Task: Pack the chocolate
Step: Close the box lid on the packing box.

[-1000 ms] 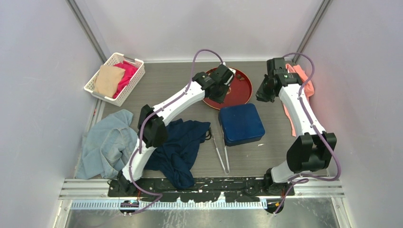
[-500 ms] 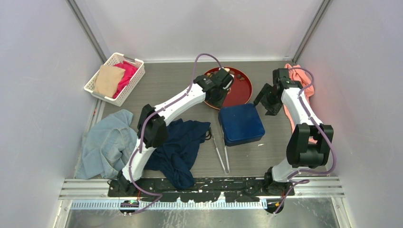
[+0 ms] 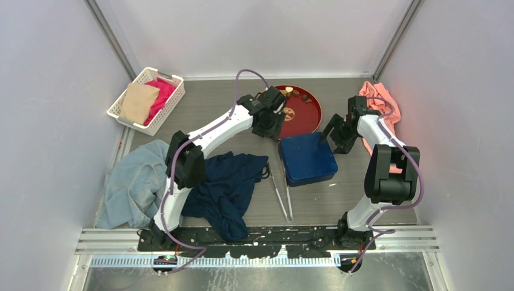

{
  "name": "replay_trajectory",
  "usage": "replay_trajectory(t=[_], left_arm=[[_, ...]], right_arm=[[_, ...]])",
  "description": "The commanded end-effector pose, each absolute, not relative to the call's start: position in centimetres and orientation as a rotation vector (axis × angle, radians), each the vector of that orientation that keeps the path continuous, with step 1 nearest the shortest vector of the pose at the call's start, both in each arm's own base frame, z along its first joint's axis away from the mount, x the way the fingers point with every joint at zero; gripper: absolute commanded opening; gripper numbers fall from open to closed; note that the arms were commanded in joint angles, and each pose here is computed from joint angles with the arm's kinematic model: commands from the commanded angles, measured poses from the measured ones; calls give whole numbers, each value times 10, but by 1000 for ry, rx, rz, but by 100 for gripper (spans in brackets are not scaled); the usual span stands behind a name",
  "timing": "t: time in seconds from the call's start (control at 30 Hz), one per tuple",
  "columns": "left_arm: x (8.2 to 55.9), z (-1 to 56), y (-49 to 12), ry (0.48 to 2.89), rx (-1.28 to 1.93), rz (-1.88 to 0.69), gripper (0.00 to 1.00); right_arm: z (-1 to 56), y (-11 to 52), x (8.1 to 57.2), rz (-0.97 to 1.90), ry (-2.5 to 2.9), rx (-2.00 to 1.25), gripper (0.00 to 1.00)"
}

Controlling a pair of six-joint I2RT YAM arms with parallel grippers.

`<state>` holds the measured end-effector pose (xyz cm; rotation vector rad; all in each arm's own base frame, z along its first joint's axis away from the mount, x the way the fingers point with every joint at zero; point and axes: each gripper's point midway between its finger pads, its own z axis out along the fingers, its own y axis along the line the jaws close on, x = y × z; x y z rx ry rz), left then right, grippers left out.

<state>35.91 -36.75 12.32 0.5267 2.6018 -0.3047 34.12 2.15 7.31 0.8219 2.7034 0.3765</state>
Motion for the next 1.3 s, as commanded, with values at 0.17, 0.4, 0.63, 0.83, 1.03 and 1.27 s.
replay_trajectory(t=[0.17,0.4,0.63,0.83,1.03,1.27], left_arm=[[363,161,-376,2555,381,-604,64],[354,146,-392,2589,373,-772,70],[355,135,-392,2619,343,-847,68],[358,127,-393,2638,349,-855,68],[362,116,-397,2660,330,-887,67],[364,105,-396,2686,325,-905,67]], right_arm=[[89,43,345,548,2675,728,75],[94,48,346,575,2676,699,75],[95,47,345,551,2680,698,75],[105,22,335,418,2617,774,85],[94,24,307,517,2634,859,87],[85,35,279,605,2654,917,88]])
